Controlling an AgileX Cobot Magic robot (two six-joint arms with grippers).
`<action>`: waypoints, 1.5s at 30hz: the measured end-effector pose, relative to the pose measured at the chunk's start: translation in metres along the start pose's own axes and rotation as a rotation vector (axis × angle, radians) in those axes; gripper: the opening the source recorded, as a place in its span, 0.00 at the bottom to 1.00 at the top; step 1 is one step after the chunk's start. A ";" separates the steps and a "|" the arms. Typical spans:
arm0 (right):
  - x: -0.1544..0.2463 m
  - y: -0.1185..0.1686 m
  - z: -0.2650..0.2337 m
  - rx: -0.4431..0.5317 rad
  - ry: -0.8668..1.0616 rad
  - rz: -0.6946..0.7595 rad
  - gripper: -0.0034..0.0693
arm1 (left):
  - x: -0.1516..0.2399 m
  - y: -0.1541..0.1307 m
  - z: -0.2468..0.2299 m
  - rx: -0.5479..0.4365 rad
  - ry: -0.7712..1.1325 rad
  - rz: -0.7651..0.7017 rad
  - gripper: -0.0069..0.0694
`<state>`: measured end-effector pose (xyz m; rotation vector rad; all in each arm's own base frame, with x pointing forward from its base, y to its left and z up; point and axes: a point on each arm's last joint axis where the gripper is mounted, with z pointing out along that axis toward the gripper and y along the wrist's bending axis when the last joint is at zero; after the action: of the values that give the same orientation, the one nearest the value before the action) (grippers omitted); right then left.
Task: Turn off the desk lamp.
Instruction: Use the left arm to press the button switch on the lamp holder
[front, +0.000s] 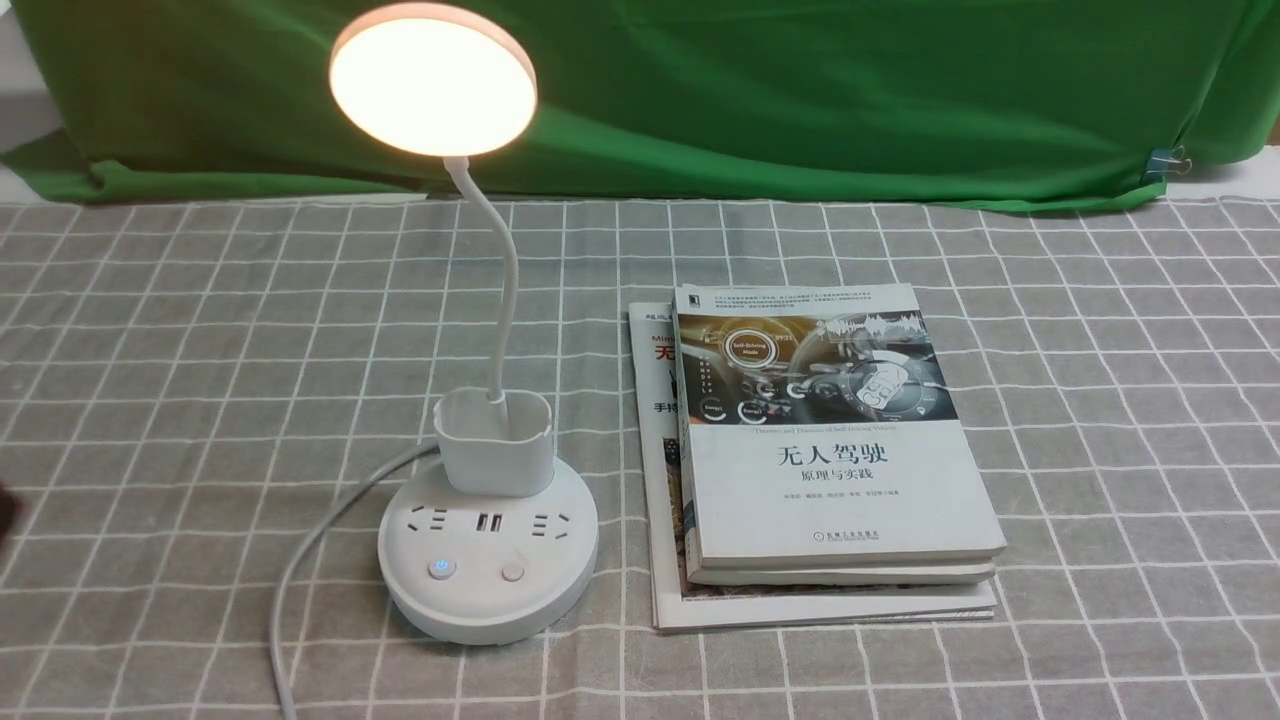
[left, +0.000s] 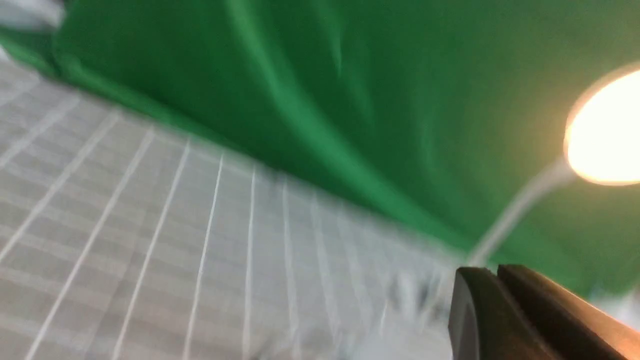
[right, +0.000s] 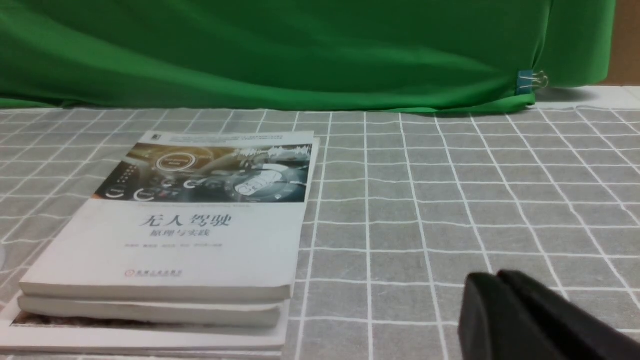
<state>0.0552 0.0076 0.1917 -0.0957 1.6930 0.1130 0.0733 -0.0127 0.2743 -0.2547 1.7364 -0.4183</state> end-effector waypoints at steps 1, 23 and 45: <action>0.000 0.000 0.000 0.000 0.000 0.000 0.10 | -0.008 -0.005 0.007 -0.017 0.112 0.041 0.11; 0.000 0.000 0.000 0.000 0.000 0.000 0.10 | 0.047 -0.087 0.212 0.089 1.241 0.440 0.11; 0.000 0.000 0.000 0.000 0.000 0.000 0.10 | 0.084 -0.093 0.260 0.069 1.353 0.448 0.11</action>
<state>0.0552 0.0076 0.1917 -0.0957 1.6930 0.1130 0.3041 -0.1658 0.1943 0.6251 2.9779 -0.3147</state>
